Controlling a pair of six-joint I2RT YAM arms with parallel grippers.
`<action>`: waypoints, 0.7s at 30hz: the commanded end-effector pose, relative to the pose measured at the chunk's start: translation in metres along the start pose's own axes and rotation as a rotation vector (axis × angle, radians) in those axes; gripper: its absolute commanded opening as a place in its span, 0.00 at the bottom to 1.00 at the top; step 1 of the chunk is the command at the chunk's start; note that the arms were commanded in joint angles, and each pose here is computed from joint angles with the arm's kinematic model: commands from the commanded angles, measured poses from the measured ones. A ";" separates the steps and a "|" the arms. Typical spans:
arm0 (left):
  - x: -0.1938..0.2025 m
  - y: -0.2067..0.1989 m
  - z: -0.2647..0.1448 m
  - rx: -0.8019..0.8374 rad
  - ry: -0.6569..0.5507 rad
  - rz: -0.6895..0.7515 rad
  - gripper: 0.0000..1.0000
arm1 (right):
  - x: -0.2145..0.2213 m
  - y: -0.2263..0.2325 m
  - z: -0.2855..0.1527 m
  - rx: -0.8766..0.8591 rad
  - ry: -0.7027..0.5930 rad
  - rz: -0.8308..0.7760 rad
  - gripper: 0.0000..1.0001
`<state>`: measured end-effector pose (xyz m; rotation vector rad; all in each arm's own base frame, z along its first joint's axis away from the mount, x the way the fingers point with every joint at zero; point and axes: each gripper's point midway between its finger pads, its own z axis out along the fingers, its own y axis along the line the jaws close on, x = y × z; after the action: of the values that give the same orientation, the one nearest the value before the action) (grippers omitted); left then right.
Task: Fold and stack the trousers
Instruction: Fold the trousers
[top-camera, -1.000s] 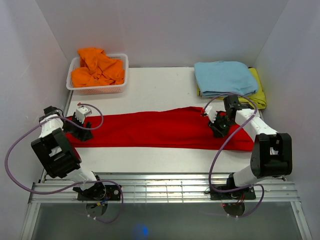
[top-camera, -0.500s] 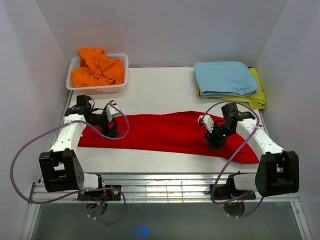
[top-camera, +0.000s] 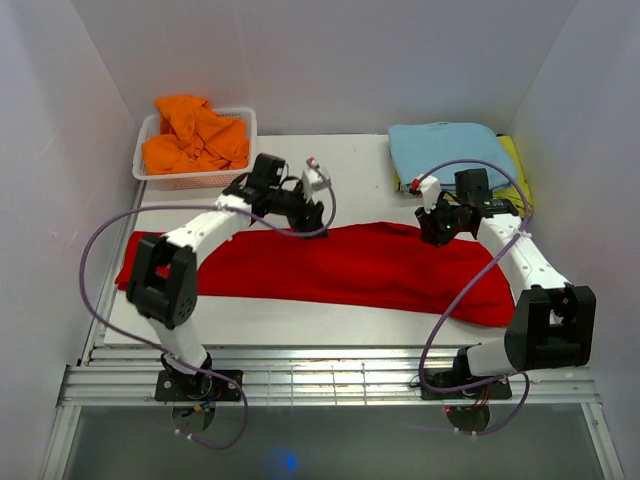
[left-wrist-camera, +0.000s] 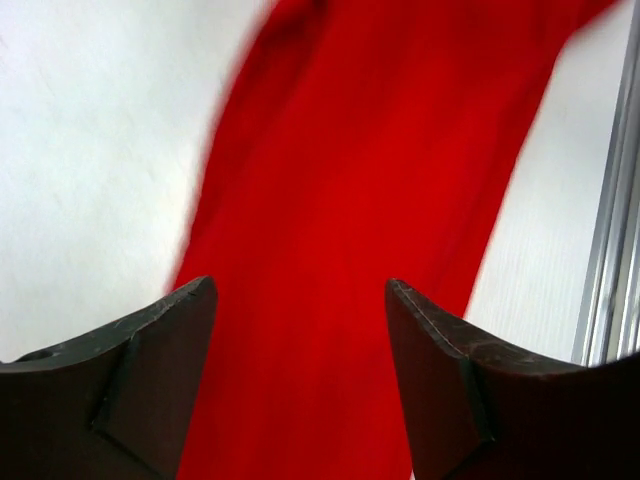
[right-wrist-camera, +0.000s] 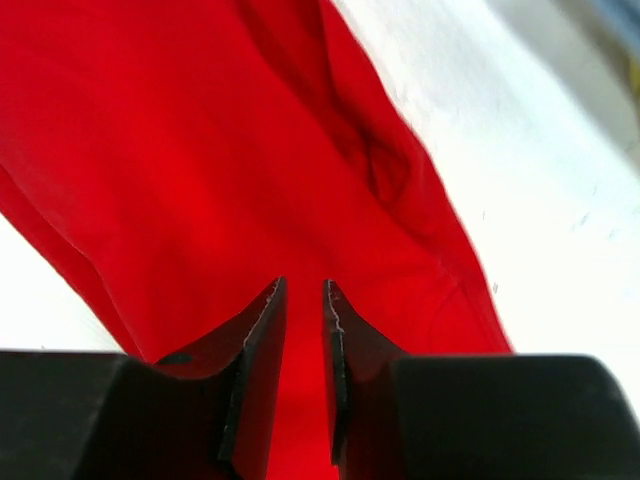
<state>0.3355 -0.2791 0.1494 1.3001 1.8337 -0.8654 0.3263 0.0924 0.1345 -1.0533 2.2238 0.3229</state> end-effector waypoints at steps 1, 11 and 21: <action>-0.077 0.007 0.026 0.137 -0.171 -0.250 0.79 | 0.024 -0.017 -0.018 0.068 0.012 0.122 0.29; -0.077 -0.004 0.080 0.202 -0.174 -0.380 0.83 | 0.009 -0.056 -0.033 0.031 -0.001 0.163 0.40; 0.040 -0.076 0.069 0.137 0.090 -0.252 0.79 | -0.036 -0.047 0.036 0.019 0.080 0.135 0.52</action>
<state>0.2816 -0.3529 0.0906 1.1363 2.1028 -1.2129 0.3902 0.0800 0.1301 -0.9493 2.3516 0.3770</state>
